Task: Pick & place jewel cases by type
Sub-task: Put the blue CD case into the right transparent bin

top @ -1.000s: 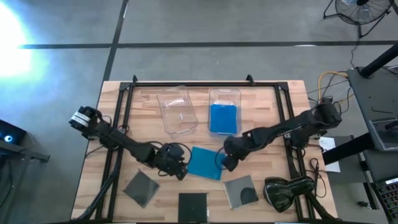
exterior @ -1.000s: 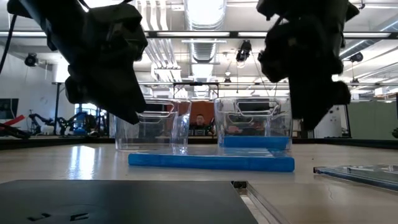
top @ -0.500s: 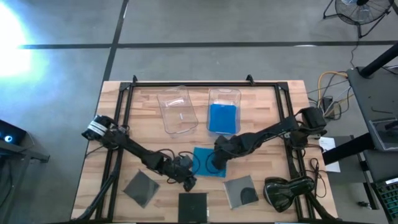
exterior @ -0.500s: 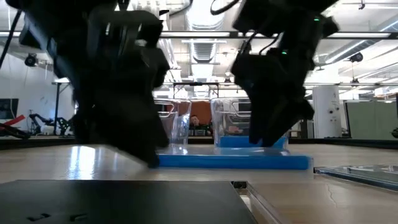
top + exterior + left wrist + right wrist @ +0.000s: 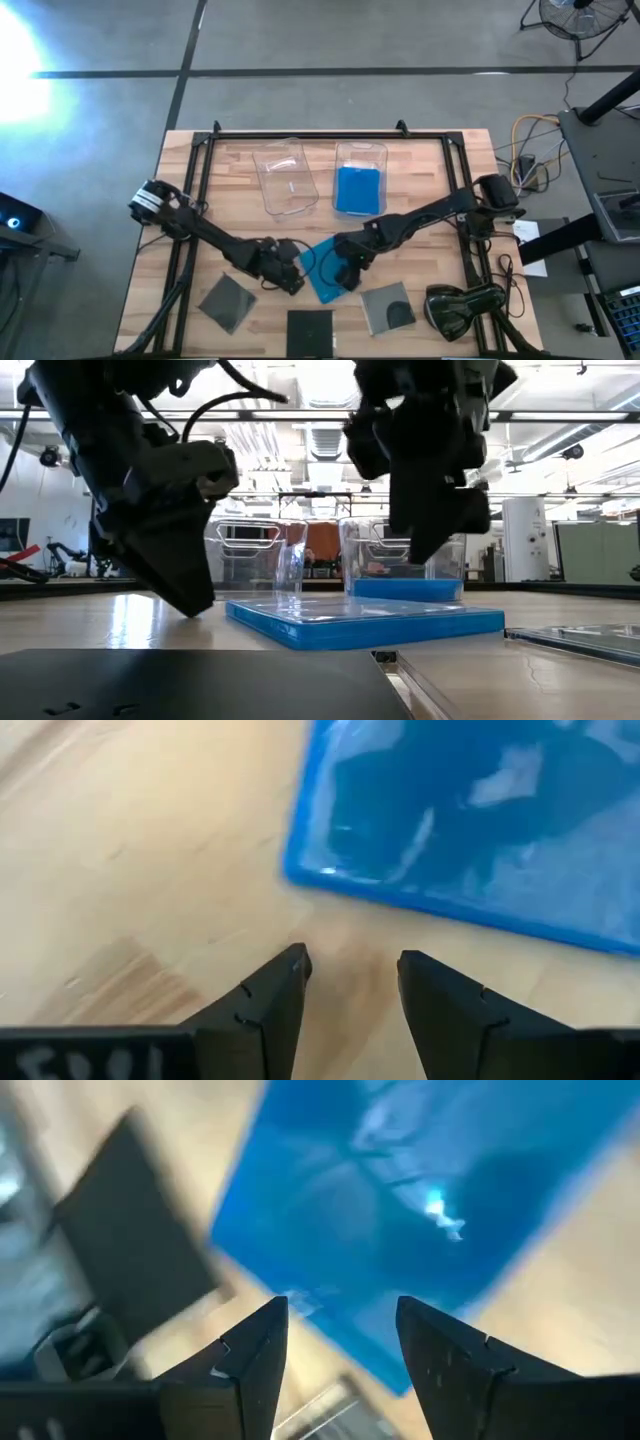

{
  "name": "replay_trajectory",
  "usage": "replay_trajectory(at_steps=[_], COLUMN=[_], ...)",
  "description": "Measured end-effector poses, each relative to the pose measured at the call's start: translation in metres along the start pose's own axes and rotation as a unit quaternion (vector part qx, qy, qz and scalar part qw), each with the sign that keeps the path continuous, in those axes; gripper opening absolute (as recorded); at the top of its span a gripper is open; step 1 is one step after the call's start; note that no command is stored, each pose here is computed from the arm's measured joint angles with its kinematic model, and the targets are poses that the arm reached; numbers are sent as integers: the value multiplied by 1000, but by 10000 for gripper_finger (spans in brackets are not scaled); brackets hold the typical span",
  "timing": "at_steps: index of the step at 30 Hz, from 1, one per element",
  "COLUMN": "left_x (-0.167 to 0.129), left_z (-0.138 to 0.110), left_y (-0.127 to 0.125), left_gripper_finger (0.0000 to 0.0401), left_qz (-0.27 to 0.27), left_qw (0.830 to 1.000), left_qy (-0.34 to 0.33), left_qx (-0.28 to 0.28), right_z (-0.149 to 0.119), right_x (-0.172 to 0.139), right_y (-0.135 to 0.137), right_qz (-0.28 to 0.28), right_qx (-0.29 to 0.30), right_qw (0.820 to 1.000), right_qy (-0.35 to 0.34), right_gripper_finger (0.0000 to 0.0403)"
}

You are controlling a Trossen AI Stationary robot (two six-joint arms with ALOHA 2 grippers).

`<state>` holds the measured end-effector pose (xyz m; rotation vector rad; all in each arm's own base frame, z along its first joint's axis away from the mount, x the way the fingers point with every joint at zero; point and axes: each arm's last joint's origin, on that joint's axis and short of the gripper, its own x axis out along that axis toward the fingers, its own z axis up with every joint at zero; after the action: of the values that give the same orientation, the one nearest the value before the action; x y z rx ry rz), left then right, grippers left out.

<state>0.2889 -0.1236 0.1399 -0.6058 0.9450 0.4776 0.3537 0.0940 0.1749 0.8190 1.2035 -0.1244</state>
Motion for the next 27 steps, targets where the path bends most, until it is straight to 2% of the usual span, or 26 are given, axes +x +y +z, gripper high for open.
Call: replay_trajectory(at_steps=[3,7,11,15,19,23,26,27], left_x=[-4,-1,9,15,21,22,23,23], left_z=[0,0,-2,-4,-5,-8,-9,-10], left_y=[-1,-13,-20,-22,-18,-15,-13,-12], left_gripper_finger=[147,147,147,147,147,147,147,147], left_qz=[-8,-70,-105,-103,-92,-82,-81,-77], left_qw=[999,996,993,993,995,996,996,996], left_qy=[-1,11,11,13,19,27,31,32], left_qx=[-34,-54,-56,-51,-25,6,18,20], right_z=[-2,-4,-2,-5,-4,-2,7,10], right_x=[-4,9,26,33,33,23,-5,-10], right_y=[-8,-26,-41,-48,-43,-25,2,6], right_qz=[-73,-92,-41,0,56,113,188,194], right_qx=[72,115,135,120,99,61,22,15], right_qw=[994,987,988,991,993,992,981,978], right_qy=[-46,-63,-55,-60,-37,-14,-53,-73], right_gripper_finger=[182,182,183,182,183,183,183,183])
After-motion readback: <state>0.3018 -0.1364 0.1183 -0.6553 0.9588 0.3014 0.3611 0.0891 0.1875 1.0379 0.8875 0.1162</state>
